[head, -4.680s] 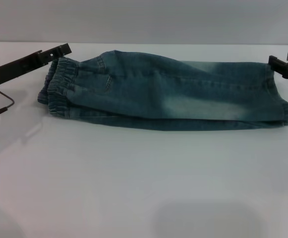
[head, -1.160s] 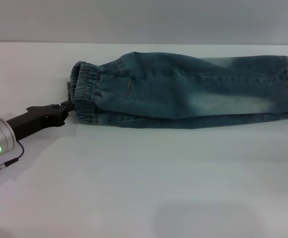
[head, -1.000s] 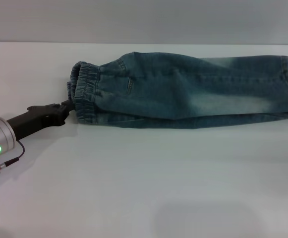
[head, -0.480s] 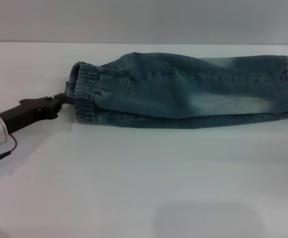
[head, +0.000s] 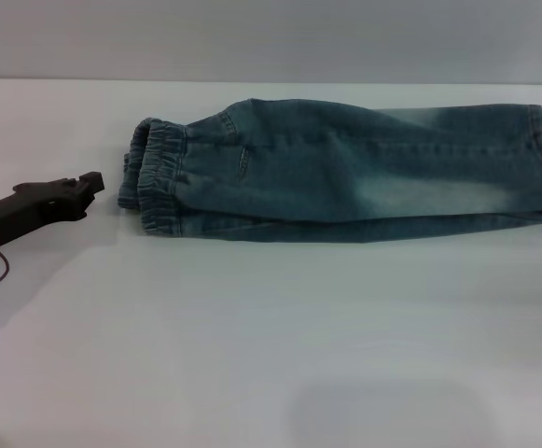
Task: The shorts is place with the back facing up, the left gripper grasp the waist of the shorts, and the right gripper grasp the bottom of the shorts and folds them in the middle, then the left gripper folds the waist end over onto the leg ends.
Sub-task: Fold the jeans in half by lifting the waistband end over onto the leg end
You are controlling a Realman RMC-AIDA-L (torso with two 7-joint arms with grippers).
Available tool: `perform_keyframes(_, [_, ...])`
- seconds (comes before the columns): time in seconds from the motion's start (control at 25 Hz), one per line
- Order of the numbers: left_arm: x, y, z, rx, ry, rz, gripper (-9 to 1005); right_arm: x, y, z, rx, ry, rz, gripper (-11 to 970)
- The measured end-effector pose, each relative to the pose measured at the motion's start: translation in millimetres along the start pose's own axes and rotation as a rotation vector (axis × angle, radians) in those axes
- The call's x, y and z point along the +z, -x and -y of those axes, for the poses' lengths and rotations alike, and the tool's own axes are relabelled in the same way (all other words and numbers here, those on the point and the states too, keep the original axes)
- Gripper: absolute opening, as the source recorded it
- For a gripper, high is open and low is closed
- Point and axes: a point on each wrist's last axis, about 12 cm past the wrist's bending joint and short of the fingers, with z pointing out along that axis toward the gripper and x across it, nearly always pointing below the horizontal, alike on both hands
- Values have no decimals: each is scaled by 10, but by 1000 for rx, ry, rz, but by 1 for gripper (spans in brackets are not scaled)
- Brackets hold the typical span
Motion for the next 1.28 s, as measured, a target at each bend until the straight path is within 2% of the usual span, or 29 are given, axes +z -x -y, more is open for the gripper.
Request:
perform_keyframes(0.28, [2, 65, 77, 32, -80, -15, 41, 34, 0, -8, -4, -2, -4, 527])
perform_keyframes(0.56, [-92, 134, 96, -11, -167, -57, 50, 36, -11, 2, -5, -12, -14, 527])
perform_keyframes(0.8, [-71, 38, 137, -22, -175, -98, 231, 57, -12, 2, -5, -16, -19, 527])
perform_keyframes(1.2, [21, -65, 182, -37, -135, -109, 722, 73, -10, -1, -6, -17, -20, 527])
perform_keyframes(1.28, [36, -82, 189, -40, -127, -110, 739, 67, -12, 2, -6, -18, -21, 527])
